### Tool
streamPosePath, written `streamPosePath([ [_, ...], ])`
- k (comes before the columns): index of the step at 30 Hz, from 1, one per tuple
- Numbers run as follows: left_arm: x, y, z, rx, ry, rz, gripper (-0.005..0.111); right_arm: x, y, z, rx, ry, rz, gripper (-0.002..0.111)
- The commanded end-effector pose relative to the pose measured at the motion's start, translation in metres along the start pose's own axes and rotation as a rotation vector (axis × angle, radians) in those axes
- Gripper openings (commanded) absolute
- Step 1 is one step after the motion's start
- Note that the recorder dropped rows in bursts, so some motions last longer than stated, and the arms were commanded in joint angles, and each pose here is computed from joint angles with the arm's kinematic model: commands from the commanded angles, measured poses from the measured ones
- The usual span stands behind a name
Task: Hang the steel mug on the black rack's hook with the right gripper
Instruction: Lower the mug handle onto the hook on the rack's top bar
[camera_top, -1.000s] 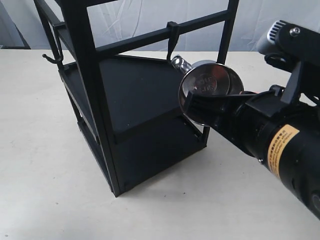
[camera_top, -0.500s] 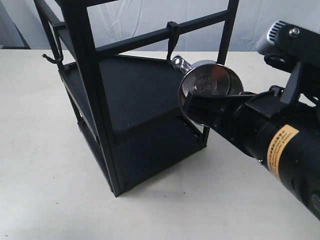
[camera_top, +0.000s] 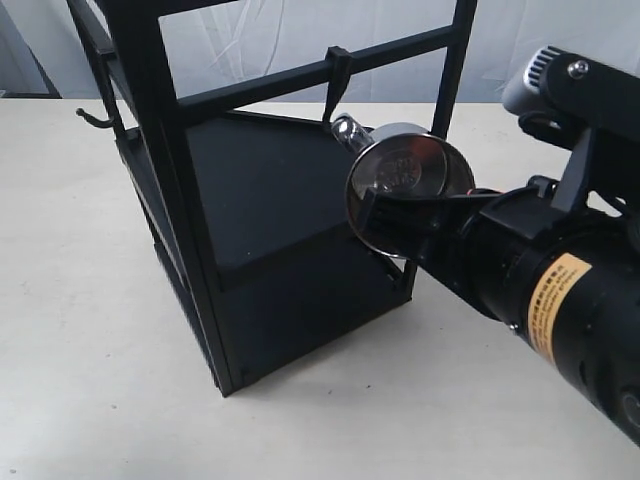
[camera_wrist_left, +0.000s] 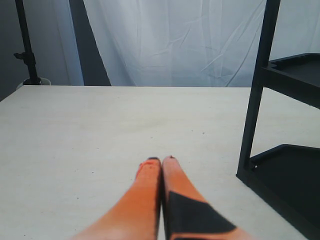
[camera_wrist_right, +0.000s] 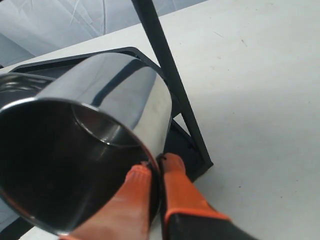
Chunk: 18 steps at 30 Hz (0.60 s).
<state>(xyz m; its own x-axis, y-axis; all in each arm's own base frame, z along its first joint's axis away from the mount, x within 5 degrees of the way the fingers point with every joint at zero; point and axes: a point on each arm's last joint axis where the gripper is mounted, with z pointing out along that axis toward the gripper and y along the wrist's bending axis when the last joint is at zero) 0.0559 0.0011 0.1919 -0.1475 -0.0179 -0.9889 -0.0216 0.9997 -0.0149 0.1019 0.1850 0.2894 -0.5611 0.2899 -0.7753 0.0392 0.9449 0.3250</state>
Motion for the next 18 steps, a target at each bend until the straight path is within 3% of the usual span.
streamPosePath([
  [1, -0.0003, -0.0001, -0.0004, 0.001, -0.005, -0.002, 0.002, 0.0109, 0.0056, 0.0005, -0.044, 0.075, -0.026, -0.001],
  [18, -0.0003, -0.0001, -0.0004, 0.001, -0.005, -0.002, 0.002, 0.0125, 0.0047, 0.0004, -0.035, 0.092, -0.036, -0.001],
])
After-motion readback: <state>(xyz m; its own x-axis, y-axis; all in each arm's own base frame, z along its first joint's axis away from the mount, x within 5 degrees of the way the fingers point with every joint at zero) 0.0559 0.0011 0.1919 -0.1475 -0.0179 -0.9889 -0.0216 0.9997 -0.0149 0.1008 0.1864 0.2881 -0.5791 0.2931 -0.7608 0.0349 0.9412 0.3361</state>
